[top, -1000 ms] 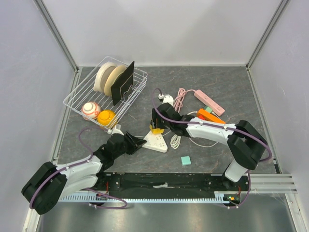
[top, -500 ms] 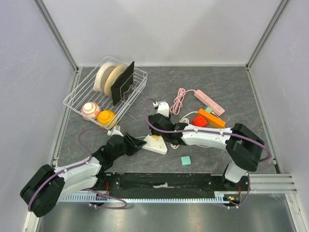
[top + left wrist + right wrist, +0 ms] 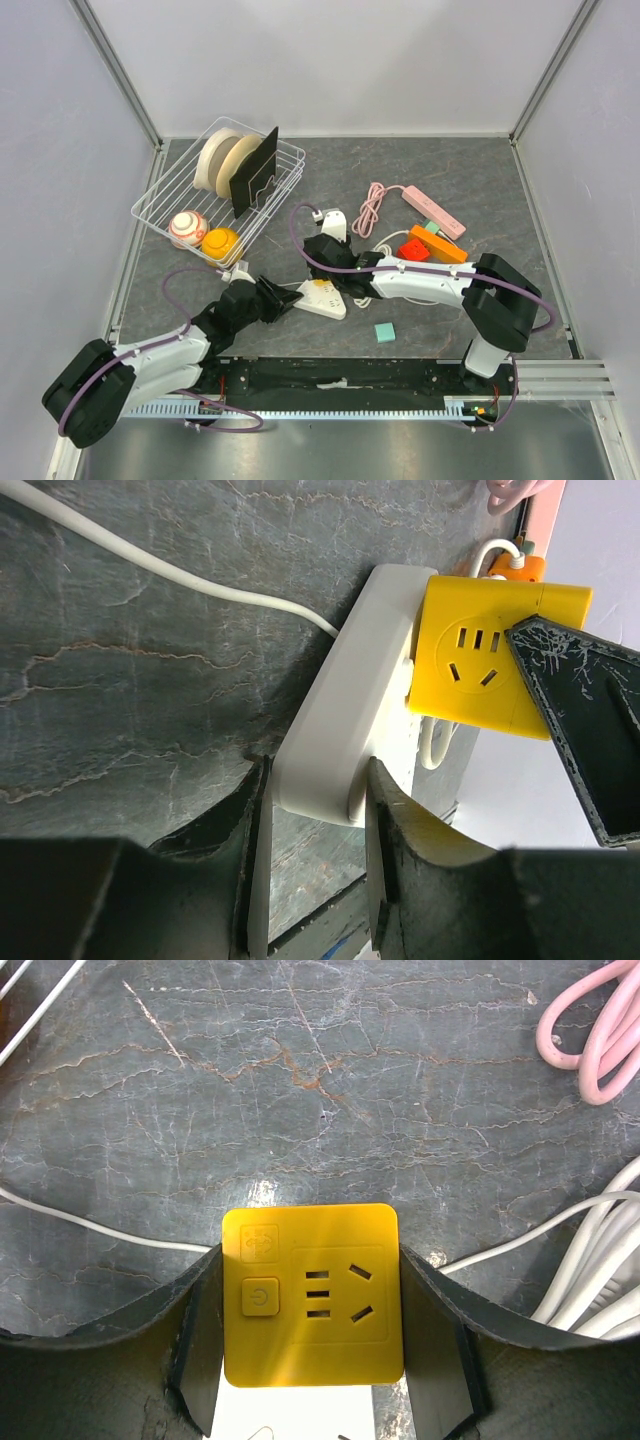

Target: Insert the plug

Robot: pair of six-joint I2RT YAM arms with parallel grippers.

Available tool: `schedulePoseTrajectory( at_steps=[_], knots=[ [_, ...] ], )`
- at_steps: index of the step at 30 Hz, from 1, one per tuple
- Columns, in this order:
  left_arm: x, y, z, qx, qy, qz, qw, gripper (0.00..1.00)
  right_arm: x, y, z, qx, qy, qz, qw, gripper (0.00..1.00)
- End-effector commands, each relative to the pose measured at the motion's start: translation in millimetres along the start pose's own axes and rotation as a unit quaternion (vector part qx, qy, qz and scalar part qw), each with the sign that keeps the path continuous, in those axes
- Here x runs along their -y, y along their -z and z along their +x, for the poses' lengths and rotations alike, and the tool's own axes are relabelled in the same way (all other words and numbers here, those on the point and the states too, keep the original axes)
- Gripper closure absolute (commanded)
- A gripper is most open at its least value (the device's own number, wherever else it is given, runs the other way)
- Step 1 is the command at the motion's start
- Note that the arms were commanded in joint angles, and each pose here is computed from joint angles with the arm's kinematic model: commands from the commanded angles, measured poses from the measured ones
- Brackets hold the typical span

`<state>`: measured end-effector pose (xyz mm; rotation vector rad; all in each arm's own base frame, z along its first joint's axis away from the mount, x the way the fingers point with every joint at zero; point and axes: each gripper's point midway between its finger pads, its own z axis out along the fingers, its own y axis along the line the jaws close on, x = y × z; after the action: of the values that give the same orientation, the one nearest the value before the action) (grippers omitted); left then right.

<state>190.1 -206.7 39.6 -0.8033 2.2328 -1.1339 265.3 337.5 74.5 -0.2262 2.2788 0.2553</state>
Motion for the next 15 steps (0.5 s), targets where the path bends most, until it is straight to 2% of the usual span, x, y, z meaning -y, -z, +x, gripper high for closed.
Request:
schedulePoseTrajectory(
  at_steps=[1, 6, 11, 14, 15],
  knots=[
    [-37, 2, 1, 0.01, 0.006, -0.07, 0.997, 0.98, 52, 39, 200, -0.336, 0.082, 0.039, 0.938, 1.0],
    [-26, 1, -4, 0.017, 0.004, -0.063, 0.998, 0.98, 53, 40, 205, -0.347, 0.102, 0.047, 0.931, 1.0],
    [-14, 2, -17, 0.039, -0.043, -0.067, 0.996, 0.98, 50, 37, 215, -0.367, 0.107, 0.047, 0.923, 1.0],
    [-29, 3, -20, 0.052, -0.008, -0.079, 0.996, 0.98, 46, 38, 219, -0.378, 0.103, 0.037, 0.919, 1.0],
    [-23, 1, -21, 0.053, 0.005, -0.057, 0.997, 0.98, 44, 38, 221, -0.38, 0.104, 0.03, 0.918, 1.0]
  ],
)
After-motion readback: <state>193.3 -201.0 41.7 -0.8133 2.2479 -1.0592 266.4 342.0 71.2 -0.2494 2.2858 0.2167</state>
